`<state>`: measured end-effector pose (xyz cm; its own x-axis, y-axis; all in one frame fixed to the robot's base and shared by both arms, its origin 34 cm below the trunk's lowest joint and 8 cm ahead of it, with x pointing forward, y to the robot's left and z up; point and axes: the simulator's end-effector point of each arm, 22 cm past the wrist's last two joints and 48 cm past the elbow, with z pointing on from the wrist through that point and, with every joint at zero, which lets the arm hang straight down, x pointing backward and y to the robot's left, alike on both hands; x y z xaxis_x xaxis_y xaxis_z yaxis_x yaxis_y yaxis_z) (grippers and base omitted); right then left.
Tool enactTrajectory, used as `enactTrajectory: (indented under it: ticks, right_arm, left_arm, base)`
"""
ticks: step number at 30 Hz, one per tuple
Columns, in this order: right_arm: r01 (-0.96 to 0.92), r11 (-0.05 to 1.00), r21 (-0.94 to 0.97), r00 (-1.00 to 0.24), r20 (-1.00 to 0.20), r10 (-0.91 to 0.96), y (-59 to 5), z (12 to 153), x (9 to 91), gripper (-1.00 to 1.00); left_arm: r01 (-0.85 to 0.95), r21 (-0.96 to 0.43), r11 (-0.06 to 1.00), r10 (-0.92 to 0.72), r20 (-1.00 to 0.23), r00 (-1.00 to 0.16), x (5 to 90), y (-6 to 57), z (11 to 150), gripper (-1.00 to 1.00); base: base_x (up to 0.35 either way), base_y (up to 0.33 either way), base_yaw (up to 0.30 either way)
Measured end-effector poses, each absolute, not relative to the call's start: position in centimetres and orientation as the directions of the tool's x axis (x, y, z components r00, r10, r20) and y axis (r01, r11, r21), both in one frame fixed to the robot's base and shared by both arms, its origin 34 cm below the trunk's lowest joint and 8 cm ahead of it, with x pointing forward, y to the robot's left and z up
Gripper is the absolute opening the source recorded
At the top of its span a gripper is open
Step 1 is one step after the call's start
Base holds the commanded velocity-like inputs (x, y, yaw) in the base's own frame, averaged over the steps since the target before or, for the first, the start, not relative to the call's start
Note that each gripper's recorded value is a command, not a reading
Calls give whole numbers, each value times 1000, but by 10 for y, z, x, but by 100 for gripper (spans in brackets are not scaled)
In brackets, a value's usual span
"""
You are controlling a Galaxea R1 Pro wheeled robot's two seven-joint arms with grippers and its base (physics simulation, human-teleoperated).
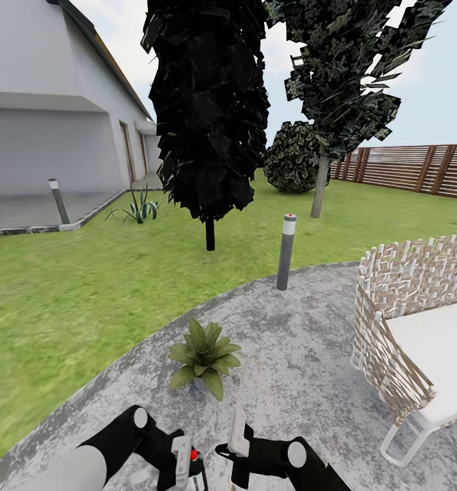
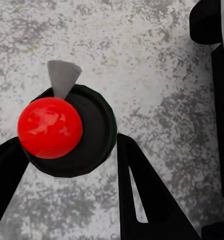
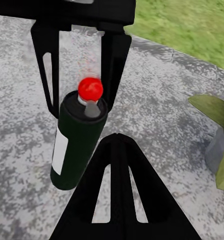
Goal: Pick up the pesticide atomizer in the garden and spray insectifuge to fully cover both potted plants in the garden.
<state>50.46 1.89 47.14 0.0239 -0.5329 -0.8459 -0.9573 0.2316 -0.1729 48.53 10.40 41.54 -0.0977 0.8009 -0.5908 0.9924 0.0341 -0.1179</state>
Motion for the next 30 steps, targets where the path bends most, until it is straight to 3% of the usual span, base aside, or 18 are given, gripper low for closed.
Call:
enactTrajectory:
  ticks: [30]
  right_arm:
    - [-957,233,-174,23,-845,-534,18,471,505,-100]
  left_arm:
    - [996,-84,-26,767,-640,-34,486,73,428,-100]
  base:
    - [0,0,0]
